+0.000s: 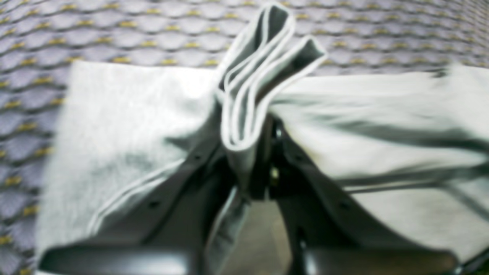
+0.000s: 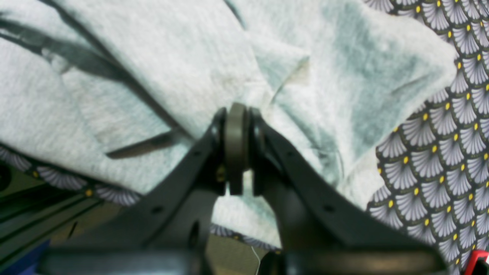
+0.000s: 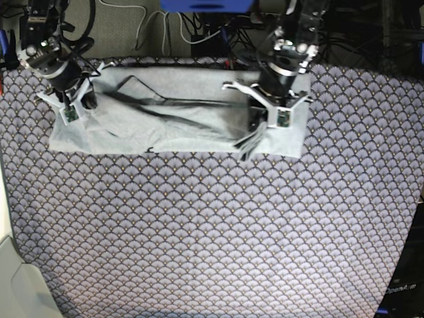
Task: Fold the T-shirt properly
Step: 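Grasp the strip's end with the left gripper and carry it toward the middle, then lay the strip's end down over the middle with the left gripper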
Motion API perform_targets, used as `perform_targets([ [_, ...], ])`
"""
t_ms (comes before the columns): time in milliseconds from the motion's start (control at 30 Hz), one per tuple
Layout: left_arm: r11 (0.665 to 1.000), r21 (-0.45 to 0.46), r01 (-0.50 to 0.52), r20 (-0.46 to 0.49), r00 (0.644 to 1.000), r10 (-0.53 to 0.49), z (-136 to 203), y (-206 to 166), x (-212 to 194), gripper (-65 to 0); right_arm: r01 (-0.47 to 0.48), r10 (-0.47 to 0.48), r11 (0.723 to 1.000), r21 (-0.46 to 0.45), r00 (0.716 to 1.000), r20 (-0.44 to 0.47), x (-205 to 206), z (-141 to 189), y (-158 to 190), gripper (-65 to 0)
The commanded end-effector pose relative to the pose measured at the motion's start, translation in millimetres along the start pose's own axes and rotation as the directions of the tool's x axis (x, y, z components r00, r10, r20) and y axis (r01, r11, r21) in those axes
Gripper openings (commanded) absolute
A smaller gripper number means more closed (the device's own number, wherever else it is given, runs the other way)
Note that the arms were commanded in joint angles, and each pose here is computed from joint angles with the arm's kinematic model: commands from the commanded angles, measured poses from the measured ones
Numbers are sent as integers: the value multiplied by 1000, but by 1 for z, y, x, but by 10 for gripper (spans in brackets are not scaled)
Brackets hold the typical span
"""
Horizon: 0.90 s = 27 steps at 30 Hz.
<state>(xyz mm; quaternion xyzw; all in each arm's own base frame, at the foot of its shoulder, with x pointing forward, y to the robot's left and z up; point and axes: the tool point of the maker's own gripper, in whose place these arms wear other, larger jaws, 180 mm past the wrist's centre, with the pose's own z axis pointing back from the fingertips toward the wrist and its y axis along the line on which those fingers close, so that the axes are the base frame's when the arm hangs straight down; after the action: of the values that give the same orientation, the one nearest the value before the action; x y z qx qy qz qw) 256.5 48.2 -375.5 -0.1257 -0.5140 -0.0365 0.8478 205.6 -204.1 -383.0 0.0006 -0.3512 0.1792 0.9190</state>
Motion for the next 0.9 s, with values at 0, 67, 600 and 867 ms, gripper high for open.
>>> perform_targets([
  [0, 1000, -20, 8, 69, 998, -7, -3, -12, 20, -647, -11, 11, 1000, -6, 999, 35, 10, 3, -4, -650],
  [67, 999, -49, 23, 94, 995, -18, -9, -31, 29, -647, -11, 11, 1000, -6, 999, 35, 10, 3, -4, -650],
  [600, 994, 49, 93, 55, 994, -95, -38, -77, 36, -647, -28, 28, 1000, -12, 999, 26, 8, 5, -8, -650],
  [867, 966, 114, 234, 44, 970, -240, -34, -106, 47, -647, -28, 29, 1000, -10, 999, 24, 7, 4, -7, -650],
])
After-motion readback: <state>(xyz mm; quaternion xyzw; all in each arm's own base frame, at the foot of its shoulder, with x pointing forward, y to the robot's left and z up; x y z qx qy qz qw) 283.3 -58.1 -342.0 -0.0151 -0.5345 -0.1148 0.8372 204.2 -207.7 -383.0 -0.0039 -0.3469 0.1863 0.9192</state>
